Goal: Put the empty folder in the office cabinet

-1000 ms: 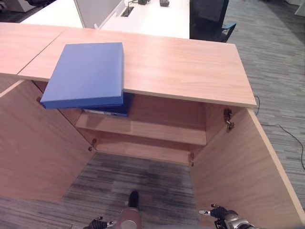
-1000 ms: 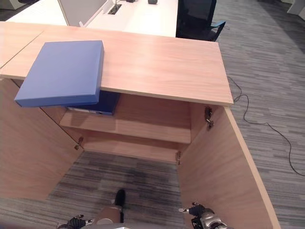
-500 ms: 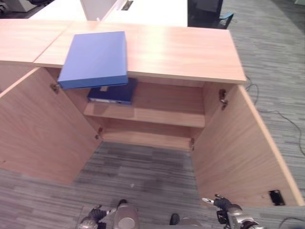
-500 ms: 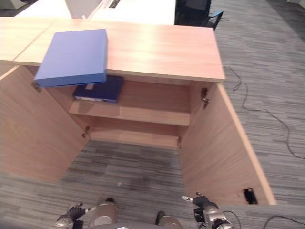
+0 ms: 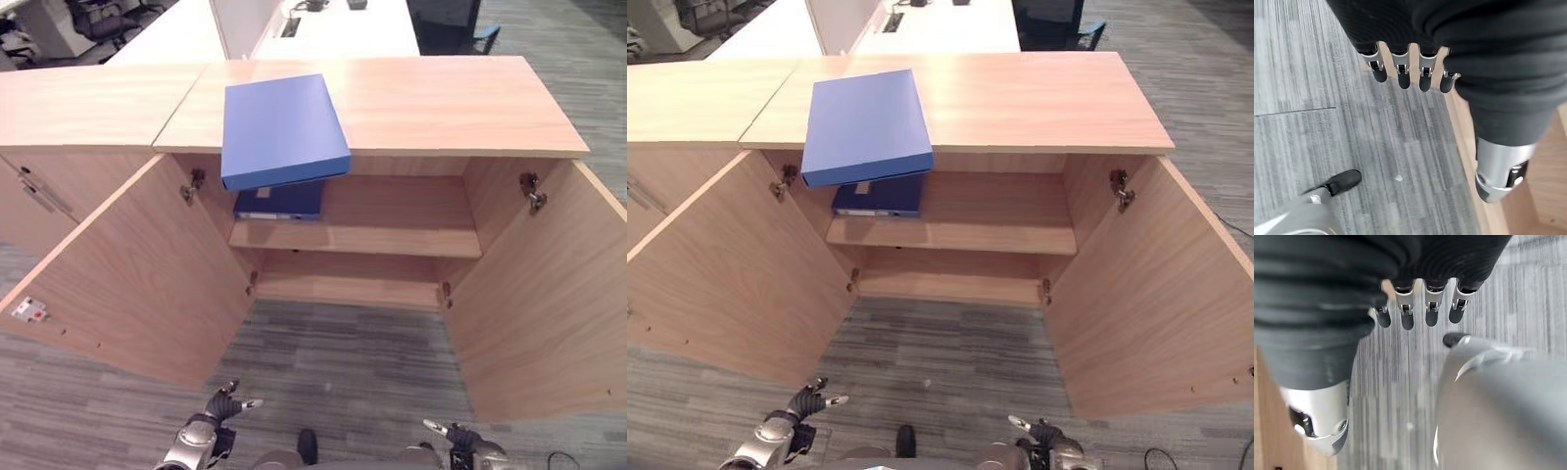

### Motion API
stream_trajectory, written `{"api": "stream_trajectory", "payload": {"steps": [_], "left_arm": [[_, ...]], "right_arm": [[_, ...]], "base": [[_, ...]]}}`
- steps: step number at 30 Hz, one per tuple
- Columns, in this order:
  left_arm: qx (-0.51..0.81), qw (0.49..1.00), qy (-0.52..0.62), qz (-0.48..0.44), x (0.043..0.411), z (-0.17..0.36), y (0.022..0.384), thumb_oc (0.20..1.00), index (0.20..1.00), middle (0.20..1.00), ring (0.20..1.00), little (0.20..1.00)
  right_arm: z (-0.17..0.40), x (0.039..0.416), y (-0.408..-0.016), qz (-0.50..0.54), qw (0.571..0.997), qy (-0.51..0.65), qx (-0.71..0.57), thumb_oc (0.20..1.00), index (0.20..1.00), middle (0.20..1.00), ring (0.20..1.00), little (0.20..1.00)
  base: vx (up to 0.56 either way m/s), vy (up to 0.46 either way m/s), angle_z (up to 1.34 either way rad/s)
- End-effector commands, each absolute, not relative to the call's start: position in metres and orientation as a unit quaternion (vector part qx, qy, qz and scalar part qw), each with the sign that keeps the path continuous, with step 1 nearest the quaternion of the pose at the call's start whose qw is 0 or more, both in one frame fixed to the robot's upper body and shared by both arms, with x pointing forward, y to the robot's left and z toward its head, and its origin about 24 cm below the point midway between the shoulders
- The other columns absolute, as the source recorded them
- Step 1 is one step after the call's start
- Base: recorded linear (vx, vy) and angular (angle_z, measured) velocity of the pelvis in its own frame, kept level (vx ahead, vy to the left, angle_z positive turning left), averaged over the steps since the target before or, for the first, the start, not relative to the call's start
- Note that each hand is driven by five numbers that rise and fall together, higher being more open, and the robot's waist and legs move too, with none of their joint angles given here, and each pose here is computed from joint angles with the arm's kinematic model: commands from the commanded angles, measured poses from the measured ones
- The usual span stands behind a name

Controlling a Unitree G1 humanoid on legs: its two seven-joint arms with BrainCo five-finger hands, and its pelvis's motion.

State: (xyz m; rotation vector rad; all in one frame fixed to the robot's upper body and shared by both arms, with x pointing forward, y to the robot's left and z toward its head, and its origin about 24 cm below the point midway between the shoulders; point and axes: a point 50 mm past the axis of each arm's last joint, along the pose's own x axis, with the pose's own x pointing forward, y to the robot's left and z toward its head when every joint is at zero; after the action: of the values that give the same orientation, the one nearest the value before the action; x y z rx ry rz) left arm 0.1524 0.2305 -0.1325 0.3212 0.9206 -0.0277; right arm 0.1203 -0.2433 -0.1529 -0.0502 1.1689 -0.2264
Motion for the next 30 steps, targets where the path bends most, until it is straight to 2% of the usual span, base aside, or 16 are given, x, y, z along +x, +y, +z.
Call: {"api": "stream_trajectory", "payload": {"steps": [1, 6, 12, 18, 24, 30], "left_arm": [[0.123, 0.907, 0.403, 0.011, 0.169, -0.121, 0.233, 1.000, 1.000, 1.000, 1.000, 1.000], [0.039, 0.944, 0.322, 0.056, 0.184, -0.100, 0.227, 1.000, 1.000, 1.000, 1.000, 1.000], [-0.026, 0.961, 0.264, 0.080, 0.189, -0.078, 0.228, 1.000, 1.000, 1.000, 1.000, 1.000], [-0.057, 0.982, 0.138, 0.113, 0.201, -0.028, 0.233, 1.000, 1.000, 1.000, 1.000, 1.000], [0.014, 0.974, 0.014, 0.225, 0.196, 0.025, 0.265, 1.000, 1.000, 1.000, 1.000, 1.000], [0.211, 0.901, -0.136, 0.354, 0.184, 0.095, 0.295, 1.000, 1.000, 1.000, 1.000, 1.000]], "right_arm": [[-0.139, 0.154, -0.247, -0.100, 0.858, 0.503, -0.040, 1.000, 1.000, 1.000, 1.000, 1.000], [-0.141, 0.150, -0.241, -0.101, 0.861, 0.497, -0.043, 1.000, 1.000, 1.000, 1.000, 1.000], [-0.145, 0.136, -0.246, -0.124, 0.853, 0.505, -0.046, 1.000, 1.000, 1.000, 1.000, 1.000], [-0.150, 0.123, -0.241, -0.130, 0.842, 0.522, -0.051, 1.000, 1.000, 1.000, 1.000, 1.000], [-0.156, 0.105, -0.235, -0.147, 0.828, 0.540, -0.037, 1.000, 1.000, 1.000, 1.000, 1.000], [-0.162, 0.087, -0.232, -0.168, 0.811, 0.559, -0.034, 1.000, 1.000, 1.000, 1.000, 1.000]], "base": [[-0.02, 0.033, -0.24], [0.05, -0.038, 0.13], [0.12, -0.045, 0.04], [0.09, -0.034, 0.01], [0.05, -0.030, 0.01], [0.03, -0.034, 0.04]]}}
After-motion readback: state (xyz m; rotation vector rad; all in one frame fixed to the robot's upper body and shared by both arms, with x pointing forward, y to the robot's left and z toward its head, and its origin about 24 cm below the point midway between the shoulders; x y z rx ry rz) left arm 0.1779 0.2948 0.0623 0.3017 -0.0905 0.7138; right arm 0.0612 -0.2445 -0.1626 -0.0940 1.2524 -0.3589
